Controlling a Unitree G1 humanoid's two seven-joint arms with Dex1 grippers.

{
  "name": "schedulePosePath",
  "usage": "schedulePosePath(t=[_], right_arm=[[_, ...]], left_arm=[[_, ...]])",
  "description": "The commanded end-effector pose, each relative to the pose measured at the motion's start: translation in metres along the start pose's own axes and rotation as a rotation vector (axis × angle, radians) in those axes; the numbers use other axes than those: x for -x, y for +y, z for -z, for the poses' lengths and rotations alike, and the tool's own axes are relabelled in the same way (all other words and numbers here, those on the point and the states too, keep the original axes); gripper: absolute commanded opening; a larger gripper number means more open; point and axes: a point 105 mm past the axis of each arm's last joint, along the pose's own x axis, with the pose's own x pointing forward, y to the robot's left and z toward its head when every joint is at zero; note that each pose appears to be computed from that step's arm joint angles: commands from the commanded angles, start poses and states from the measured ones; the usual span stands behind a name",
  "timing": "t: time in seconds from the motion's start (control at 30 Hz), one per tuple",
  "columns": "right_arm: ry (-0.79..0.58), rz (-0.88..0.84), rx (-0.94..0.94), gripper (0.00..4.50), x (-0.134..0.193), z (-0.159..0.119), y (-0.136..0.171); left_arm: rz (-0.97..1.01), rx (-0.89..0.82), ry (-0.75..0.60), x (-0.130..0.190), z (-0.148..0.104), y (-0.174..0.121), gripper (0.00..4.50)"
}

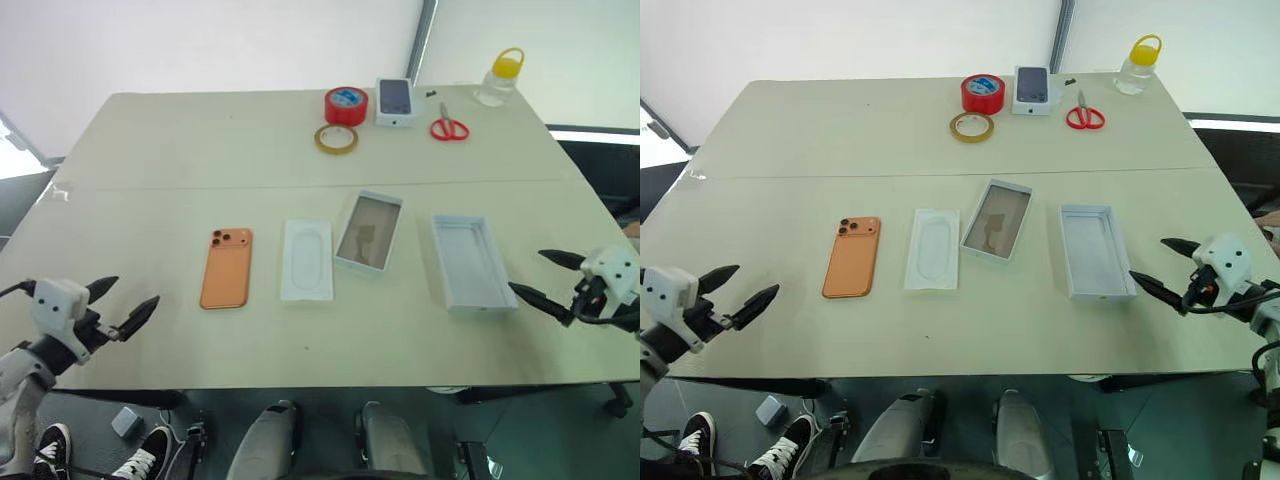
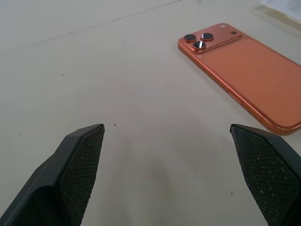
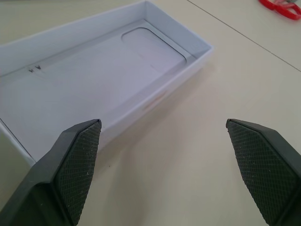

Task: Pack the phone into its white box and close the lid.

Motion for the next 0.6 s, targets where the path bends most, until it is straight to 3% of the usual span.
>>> schedulePosePath(t=[0.03, 0.6], right_arm=[[-0.042, 0.081, -0.002, 4.44, 0.014, -0.010, -0.017], [-0.059, 0.083, -0.003, 4.44, 0.003, -0.014, -0.014]], left_arm=[[-0.018, -0.030, -0.045, 0.006, -0.012, 0.006, 4.50], [0.042, -0.042, -0.081, -0.001, -0.019, -0.004, 4.50]])
